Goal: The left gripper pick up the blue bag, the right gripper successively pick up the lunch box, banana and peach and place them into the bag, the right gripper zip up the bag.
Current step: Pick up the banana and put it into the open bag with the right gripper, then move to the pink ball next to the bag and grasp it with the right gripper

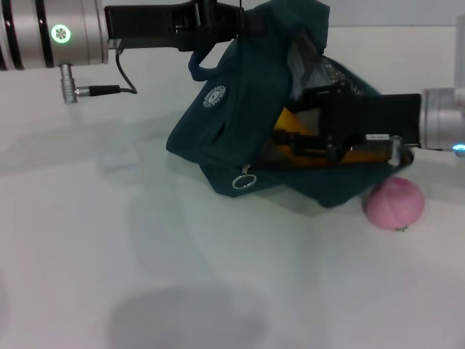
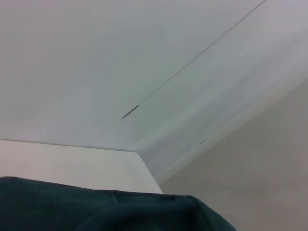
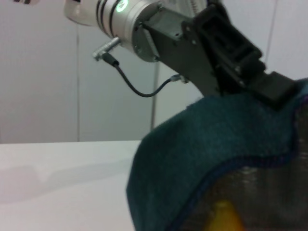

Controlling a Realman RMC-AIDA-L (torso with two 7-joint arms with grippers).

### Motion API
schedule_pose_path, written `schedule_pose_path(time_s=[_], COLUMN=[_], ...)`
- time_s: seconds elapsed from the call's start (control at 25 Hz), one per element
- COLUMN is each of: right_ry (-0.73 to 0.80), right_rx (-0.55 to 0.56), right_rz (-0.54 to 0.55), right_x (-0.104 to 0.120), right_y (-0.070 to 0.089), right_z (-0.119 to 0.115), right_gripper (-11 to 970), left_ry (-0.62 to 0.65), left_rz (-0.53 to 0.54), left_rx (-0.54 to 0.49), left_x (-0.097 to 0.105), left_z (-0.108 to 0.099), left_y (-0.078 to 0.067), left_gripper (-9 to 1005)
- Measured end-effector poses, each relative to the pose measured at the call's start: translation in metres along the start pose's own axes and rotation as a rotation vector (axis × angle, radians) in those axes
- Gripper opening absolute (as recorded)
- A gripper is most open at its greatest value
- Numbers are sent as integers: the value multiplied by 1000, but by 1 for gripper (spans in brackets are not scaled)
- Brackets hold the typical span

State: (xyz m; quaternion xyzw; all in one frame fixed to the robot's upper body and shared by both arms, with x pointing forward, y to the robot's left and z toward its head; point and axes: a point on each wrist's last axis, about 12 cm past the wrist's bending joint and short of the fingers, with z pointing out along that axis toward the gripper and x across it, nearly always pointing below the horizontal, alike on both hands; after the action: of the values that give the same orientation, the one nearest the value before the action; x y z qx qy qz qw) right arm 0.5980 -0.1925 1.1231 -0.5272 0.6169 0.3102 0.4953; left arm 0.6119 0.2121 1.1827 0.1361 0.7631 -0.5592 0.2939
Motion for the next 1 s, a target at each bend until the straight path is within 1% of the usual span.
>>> schedule_pose_path(time_s=[0.12, 0.36, 0.56, 0.64, 0.72, 0.76, 0.8, 0.88, 0.96, 1.0], right_ry=[-24, -112, -196, -211, -221, -241, -241, -274, -307, -324], right_rx=[24, 14, 14, 20, 15, 4, 4, 5, 27, 51], right_rz=[12, 39, 57, 60, 62, 65, 65, 67, 72, 85], right_x=[2, 0, -2, -1, -1, -1, -1, 0, 2, 3], right_y=[1, 5, 8, 9, 10, 13, 13, 17, 21, 22], right_z=[-10, -32, -54, -60, -65, -71, -71, -82, -99, -112], right_gripper=[603, 622, 618, 616, 614, 613, 613, 612, 611, 611], left_ry=[5, 10, 13, 9, 5, 2, -1, -3, -4, -7], left_rz=[-9, -37, -61, -60, -66, -70, -77, -82, -80, -76], left_rx=[2, 12, 77, 84, 82, 80, 74, 64, 58, 53], left_x=[-2, -5, -7, -8, -6, -6, -4, -1, 0, 1], left_z=[2, 4, 4, 4, 3, 3, 2, 2, 2, 2], left_y=[-2, -5, -14, -16, -14, -13, -11, -7, -4, -3], left_gripper=[66, 66, 66, 66, 66, 66, 66, 66, 66, 66])
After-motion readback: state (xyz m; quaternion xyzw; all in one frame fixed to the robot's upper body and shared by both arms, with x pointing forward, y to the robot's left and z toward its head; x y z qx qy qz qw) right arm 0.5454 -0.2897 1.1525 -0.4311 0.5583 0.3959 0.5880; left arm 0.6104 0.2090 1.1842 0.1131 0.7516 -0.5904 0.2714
